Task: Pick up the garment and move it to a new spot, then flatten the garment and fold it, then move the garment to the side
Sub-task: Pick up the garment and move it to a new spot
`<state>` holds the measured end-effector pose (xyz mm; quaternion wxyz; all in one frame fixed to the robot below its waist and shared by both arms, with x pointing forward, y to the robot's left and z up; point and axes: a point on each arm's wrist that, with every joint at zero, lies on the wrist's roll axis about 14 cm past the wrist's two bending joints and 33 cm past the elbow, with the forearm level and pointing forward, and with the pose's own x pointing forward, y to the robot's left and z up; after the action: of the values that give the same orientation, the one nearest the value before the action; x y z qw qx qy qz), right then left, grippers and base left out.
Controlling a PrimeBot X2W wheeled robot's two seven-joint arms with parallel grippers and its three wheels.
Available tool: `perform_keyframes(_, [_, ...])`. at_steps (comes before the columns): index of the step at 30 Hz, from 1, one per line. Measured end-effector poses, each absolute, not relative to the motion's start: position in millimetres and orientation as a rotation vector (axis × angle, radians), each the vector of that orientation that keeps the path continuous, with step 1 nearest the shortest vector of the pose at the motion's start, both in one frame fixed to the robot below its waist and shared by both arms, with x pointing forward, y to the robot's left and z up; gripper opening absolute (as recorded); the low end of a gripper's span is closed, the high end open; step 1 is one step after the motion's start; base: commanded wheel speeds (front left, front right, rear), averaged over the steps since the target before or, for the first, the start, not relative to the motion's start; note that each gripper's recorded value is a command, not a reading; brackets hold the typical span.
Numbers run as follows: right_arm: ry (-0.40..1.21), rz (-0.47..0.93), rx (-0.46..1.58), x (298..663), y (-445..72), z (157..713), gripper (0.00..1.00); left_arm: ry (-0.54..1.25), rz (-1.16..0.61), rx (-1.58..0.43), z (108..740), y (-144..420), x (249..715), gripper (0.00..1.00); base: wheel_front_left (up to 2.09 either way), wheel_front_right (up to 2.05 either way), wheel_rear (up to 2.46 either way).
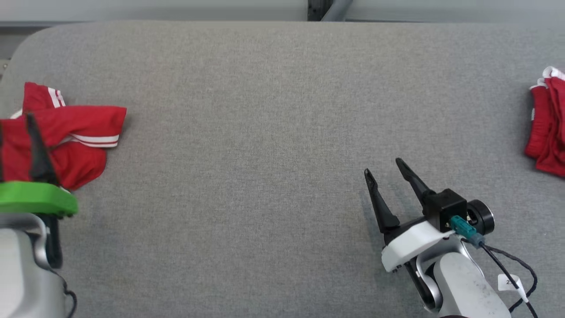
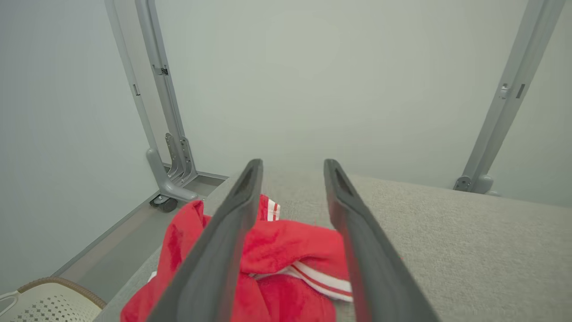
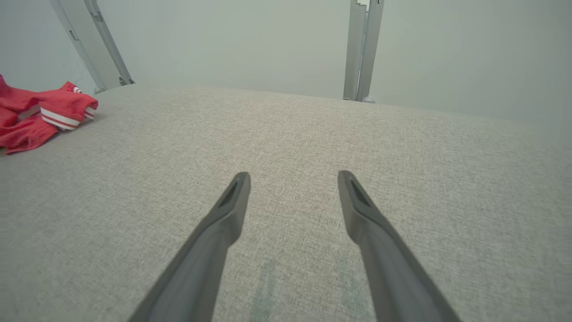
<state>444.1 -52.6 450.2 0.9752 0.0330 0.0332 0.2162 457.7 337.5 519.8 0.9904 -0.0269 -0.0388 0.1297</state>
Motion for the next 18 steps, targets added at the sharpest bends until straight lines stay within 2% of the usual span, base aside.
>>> perform_keyframes(10, [-0.016, 0.386, 0.093, 413, -70, 490, 1.00, 0.019, 0.103, -0.159, 476, 246, 407, 1.00, 0.00, 0.00, 0.00])
perform_keyframes(18, [-0.051, 0.315, 0.082, 399, -96, 502, 1.00, 0.059, 0.053, -0.209, 459, 213, 389, 1.00, 0.00, 0.00, 0.00])
